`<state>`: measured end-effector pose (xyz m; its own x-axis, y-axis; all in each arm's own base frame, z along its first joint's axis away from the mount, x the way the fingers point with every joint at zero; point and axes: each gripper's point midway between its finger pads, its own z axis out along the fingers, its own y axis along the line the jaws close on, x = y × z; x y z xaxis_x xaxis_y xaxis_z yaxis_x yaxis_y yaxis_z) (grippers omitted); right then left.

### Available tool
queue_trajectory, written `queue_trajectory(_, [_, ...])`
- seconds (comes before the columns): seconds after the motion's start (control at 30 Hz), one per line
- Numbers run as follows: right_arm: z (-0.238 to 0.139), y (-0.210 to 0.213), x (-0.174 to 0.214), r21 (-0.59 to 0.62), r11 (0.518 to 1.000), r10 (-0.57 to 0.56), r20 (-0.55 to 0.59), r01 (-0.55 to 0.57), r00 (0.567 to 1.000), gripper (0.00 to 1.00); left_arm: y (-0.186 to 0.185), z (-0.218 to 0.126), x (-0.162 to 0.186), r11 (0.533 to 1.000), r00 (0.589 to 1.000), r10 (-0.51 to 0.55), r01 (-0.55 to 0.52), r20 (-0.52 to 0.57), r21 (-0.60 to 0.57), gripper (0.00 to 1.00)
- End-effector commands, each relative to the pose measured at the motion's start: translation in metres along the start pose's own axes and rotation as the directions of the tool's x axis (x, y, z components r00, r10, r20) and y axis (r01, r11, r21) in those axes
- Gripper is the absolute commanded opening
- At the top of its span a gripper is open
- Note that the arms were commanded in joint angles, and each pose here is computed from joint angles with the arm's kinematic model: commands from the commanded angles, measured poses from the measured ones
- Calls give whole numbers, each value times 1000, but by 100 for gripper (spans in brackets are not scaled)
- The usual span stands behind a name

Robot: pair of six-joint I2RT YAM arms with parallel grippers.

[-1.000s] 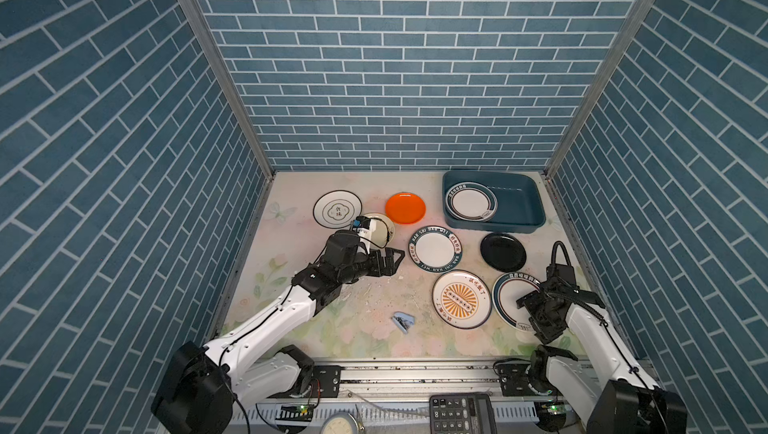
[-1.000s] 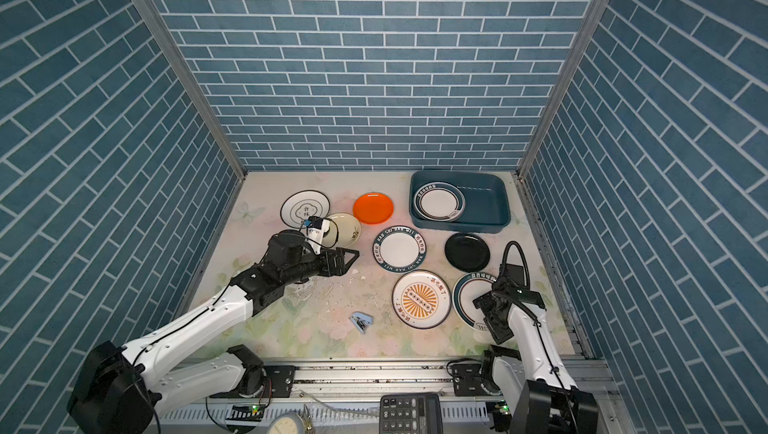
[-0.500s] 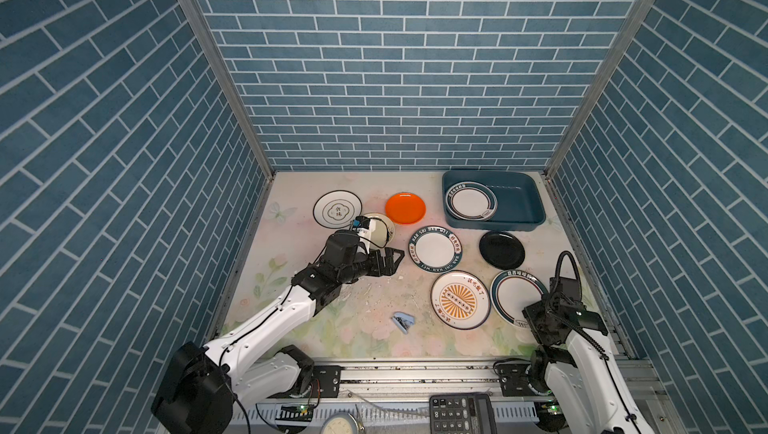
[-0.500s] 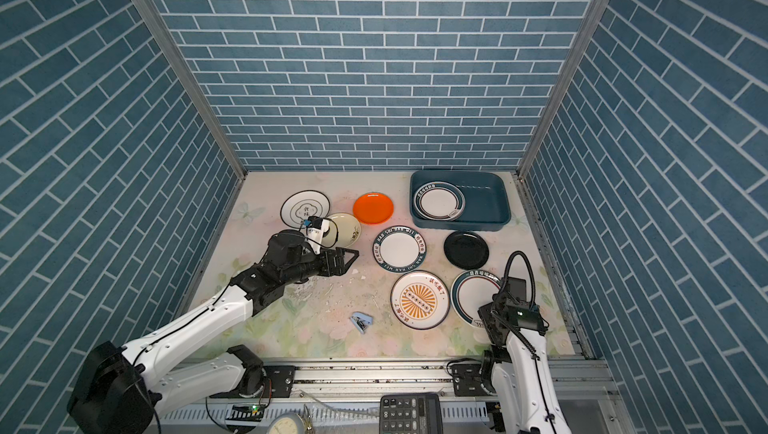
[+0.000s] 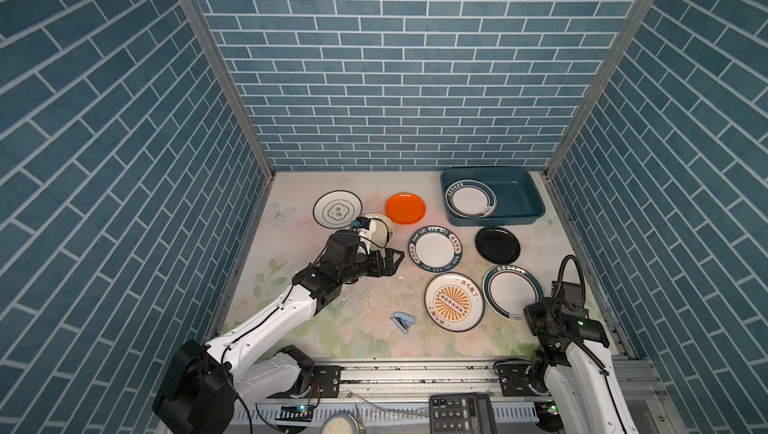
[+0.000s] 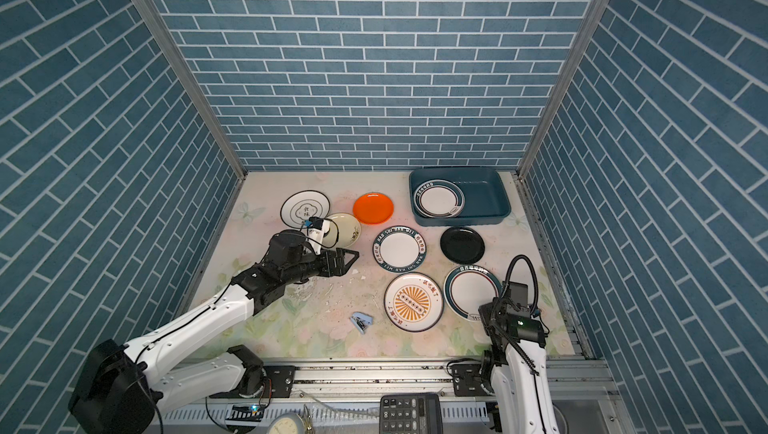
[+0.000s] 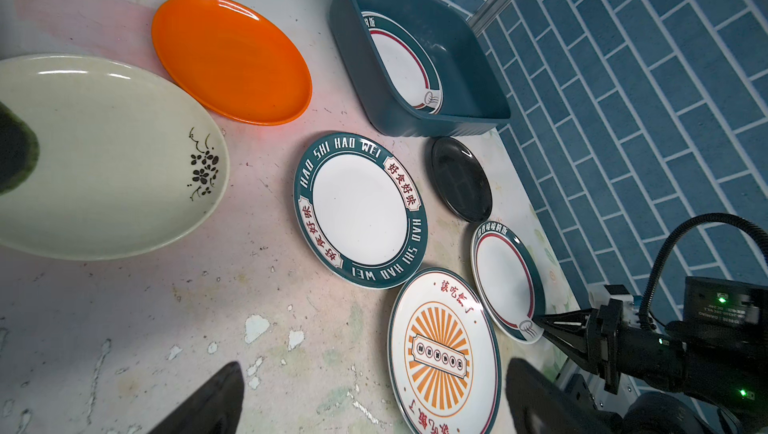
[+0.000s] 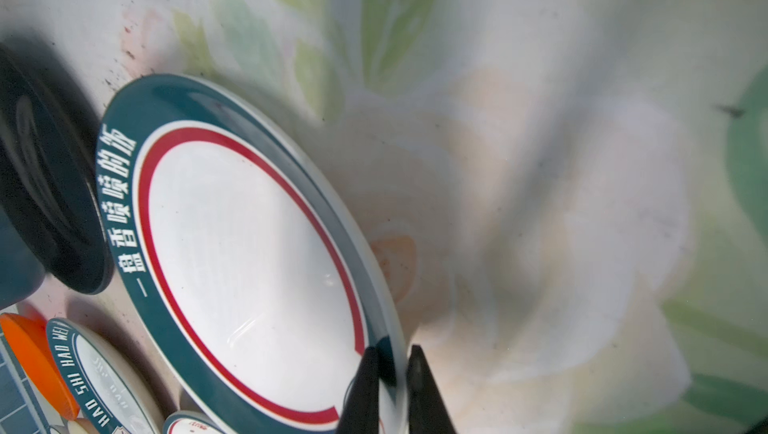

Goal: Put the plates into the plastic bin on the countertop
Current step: 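Grasp the large white red-ringed plate by its rim with the right gripper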

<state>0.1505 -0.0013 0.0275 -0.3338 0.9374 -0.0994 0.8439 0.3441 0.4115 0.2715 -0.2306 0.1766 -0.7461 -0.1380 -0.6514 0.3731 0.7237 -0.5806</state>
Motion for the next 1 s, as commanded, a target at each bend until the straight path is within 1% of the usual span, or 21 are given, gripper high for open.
queue_trajectory(0.0, [-1, -30, 7, 123, 992, 21, -10, -20, 1000, 3, -1, 0, -3, 1000, 1000, 1, -1, -5, 3, 99])
queue_trajectory(0.13, [-10, -28, 2, 116, 993, 15, 20, -17, 1000, 0, -2, 1, -4, 1000, 1000, 2, -2, -4, 3, 100])
queue_trajectory(0.27, [-21, -23, -5, 83, 996, 7, 70, -13, 998, 0, -2, 1, -4, 1000, 1000, 2, -2, -4, 5, 99])
queue_trajectory(0.4, [-28, -18, -6, 50, 999, 2, 80, -6, 997, 0, -2, 1, -5, 1000, 1000, -1, 1, -5, 7, 99])
queue_trajectory(0.63, [-40, -5, -10, 32, 998, -60, 90, 57, 994, 0, -3, 0, -6, 1000, 1000, -5, 5, -7, 4, 100])
queue_trajectory(0.87, [-60, 18, -20, -33, 994, -103, 133, 108, 986, 0, -4, -1, -6, 1000, 1000, -24, 24, -9, 5, 100])
queue_trajectory(0.97, [-67, 23, -24, -39, 990, -127, 156, 134, 980, 0, -5, -4, -6, 1000, 1000, -29, 29, -6, 6, 100])
